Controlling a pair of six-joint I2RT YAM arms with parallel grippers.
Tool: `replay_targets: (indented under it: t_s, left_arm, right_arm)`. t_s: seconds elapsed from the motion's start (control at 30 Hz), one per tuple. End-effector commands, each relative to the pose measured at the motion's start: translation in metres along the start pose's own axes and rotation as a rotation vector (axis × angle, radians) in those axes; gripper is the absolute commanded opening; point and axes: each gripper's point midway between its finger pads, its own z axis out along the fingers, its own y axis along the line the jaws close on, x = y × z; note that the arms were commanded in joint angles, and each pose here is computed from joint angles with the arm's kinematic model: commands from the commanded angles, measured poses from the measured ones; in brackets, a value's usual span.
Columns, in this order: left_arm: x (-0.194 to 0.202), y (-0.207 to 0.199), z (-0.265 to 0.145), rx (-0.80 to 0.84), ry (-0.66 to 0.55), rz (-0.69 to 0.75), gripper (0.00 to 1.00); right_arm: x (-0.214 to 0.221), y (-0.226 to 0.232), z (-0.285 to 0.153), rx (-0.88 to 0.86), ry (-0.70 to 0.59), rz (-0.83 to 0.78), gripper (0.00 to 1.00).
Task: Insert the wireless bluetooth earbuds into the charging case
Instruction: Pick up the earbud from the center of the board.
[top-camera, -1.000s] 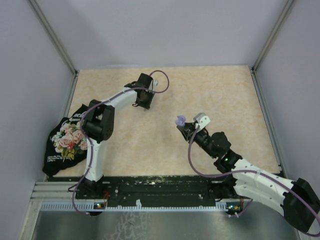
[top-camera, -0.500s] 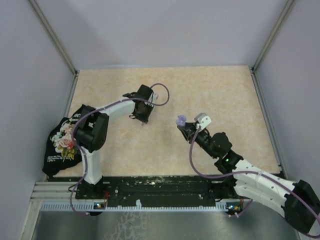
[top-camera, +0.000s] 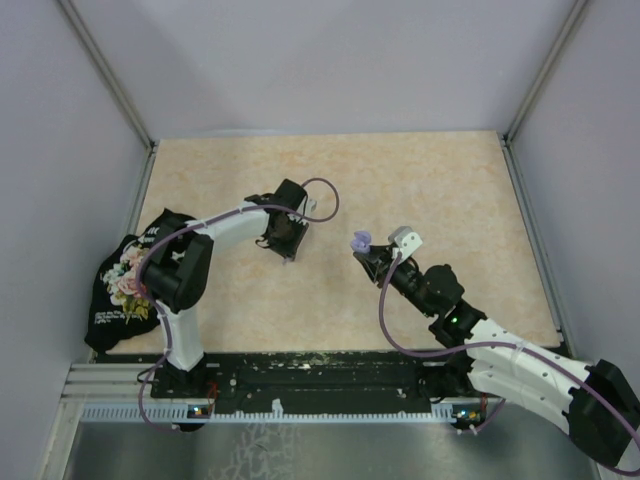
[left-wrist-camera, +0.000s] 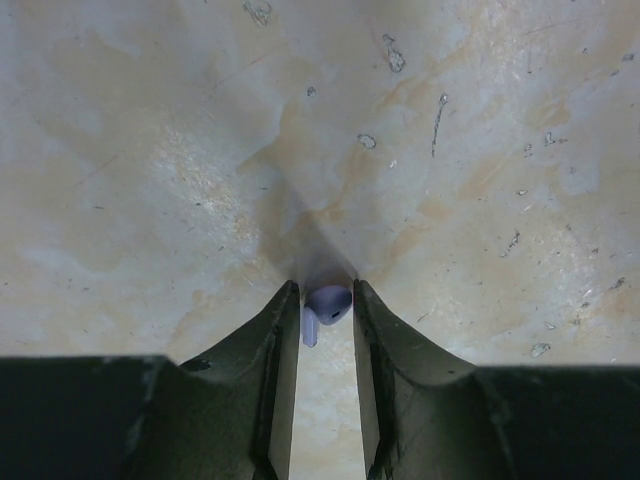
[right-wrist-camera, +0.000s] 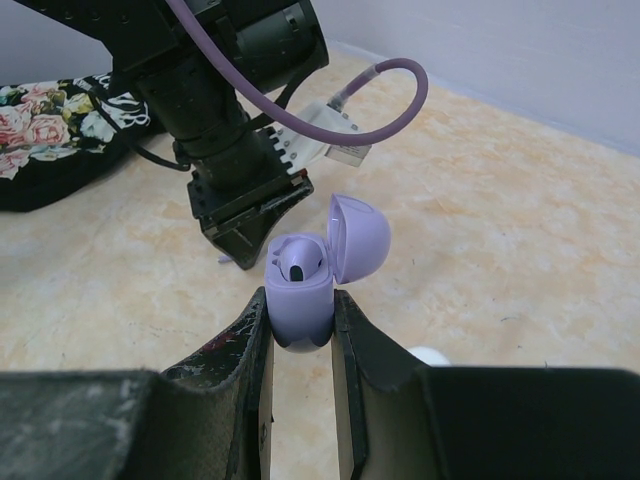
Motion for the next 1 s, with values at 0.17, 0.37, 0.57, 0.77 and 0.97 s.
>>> replay_targets:
  t_s: [0.17, 0.37, 0.57, 0.77, 0.97]
  left_arm:
    - [0.019, -0.003, -0.002, -0.009, 0.096, 0.021, 0.36]
    - [0.018, 0.001, -0.003, -0.032, 0.098, 0.032, 0.37]
    - [0.012, -0.002, 0.003, -0.025, 0.09, 0.034, 0.36]
    - [0.006, -0.004, 0.007, -0.024, 0.087, 0.041, 0.34]
    - [0.012, -0.005, 0.007, -0.024, 0.108, 0.049, 0.26]
  right_arm:
    - [-0.025, 0.0, 0.005, -0.004, -0.082, 0.009, 0.0]
    - [-0.023, 0.0, 0.006, -0.006, -0.078, 0.01, 0.0]
    - [-0.023, 0.002, 0.007, -0.014, -0.076, 0.011, 0.0]
    - [-0.022, 0.002, 0.006, -0.016, -0.07, 0.016, 0.0]
    - [-0.022, 0.002, 0.006, -0.014, -0.068, 0.016, 0.0]
